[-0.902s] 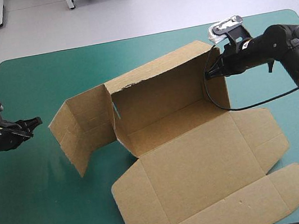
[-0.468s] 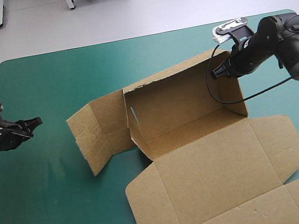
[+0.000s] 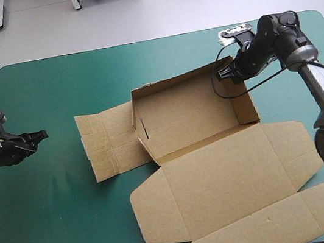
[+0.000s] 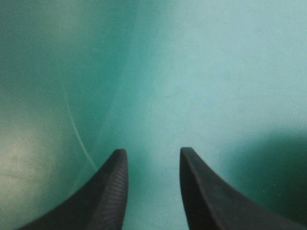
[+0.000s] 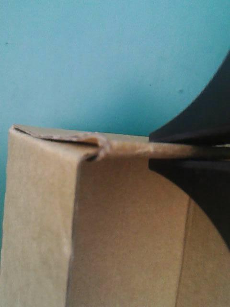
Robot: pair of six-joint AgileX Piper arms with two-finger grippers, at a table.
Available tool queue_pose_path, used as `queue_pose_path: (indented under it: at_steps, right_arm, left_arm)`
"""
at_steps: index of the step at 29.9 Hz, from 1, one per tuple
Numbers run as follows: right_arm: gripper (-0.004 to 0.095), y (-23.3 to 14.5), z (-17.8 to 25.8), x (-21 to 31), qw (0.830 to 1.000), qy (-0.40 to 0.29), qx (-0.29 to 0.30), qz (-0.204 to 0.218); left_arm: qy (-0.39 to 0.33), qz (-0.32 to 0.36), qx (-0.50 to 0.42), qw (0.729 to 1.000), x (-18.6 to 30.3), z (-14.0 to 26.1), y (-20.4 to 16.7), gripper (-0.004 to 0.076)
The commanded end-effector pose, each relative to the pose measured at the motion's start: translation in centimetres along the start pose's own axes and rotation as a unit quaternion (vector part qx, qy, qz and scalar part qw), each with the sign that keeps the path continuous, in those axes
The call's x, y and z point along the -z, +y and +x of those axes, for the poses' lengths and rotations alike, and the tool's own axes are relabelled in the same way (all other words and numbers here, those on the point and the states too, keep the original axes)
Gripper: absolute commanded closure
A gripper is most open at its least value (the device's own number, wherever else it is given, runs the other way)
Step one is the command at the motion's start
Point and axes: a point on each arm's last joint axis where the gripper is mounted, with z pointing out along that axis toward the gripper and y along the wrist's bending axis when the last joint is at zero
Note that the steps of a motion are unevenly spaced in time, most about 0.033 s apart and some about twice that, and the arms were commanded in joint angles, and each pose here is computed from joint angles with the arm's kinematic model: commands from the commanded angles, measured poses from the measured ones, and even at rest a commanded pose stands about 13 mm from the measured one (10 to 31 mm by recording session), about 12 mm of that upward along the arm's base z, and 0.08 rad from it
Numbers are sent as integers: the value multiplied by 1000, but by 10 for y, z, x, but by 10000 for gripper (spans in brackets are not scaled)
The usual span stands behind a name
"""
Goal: Fold the box
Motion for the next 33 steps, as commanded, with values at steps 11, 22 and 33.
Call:
queue_pose_path:
  at_steps: [11, 22, 33]
  right_arm:
    - [603, -4, -24, -1, 998, -57, 4, 9]
    - [345, -1, -25, 18, 999, -50, 12, 10]
    - [345, 18, -6, 104, 992, -123, 25, 15]
  left_arm:
    - [-35, 8, -7, 999, 15, -9, -4, 463]
    - [-28, 10, -9, 1000, 15, -8, -4, 463]
    - [-23, 10, -11, 1000, 15, -7, -4, 463]
